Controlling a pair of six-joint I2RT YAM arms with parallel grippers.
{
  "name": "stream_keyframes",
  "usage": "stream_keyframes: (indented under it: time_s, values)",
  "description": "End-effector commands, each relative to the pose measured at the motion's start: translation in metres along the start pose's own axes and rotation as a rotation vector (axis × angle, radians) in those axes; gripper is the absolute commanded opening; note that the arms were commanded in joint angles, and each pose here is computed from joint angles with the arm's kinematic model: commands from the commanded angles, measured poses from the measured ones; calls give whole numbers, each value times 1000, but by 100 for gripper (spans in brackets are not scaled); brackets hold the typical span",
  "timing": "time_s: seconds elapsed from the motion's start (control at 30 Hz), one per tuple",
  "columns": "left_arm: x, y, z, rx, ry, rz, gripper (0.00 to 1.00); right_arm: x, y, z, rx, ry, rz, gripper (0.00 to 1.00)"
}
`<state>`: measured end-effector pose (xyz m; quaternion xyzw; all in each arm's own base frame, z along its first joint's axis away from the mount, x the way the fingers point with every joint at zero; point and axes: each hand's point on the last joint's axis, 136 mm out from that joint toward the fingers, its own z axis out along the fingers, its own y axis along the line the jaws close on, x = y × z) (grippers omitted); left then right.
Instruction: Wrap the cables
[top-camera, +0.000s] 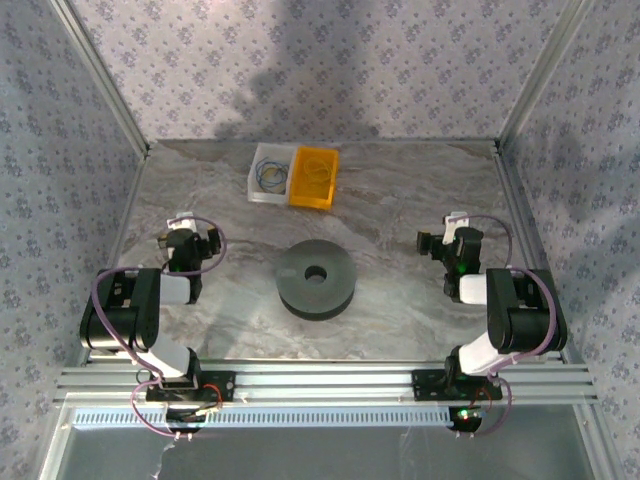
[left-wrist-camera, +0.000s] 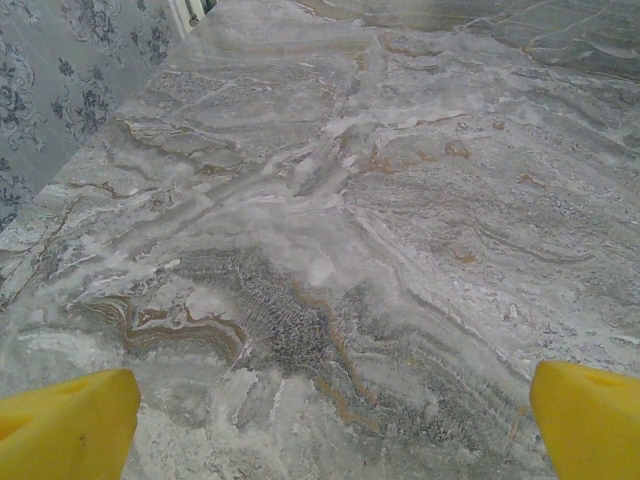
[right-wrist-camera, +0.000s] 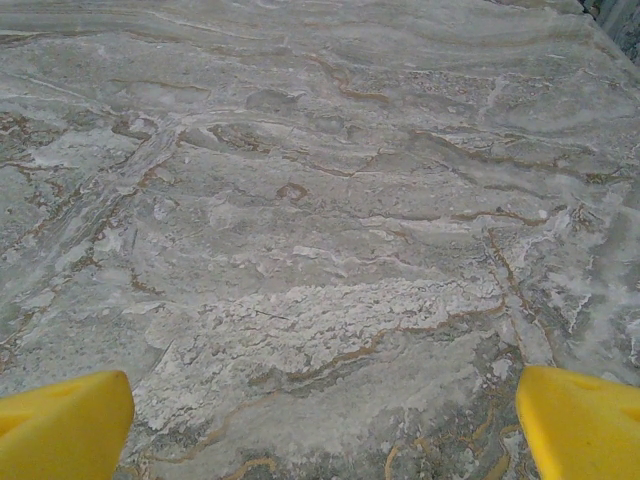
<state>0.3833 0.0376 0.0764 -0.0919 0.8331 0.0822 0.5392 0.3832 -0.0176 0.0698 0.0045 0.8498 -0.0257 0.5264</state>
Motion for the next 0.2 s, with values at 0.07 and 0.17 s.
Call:
stream_keyframes:
  time_s: [0.07,0.17]
  values:
    - [-17,-2,0,14,-58,-12,100,-15,-1,2,10,-42,8,100]
    - [-17,-2,1,15,-57,-12,100,-15,1,2,2,-43,7,100]
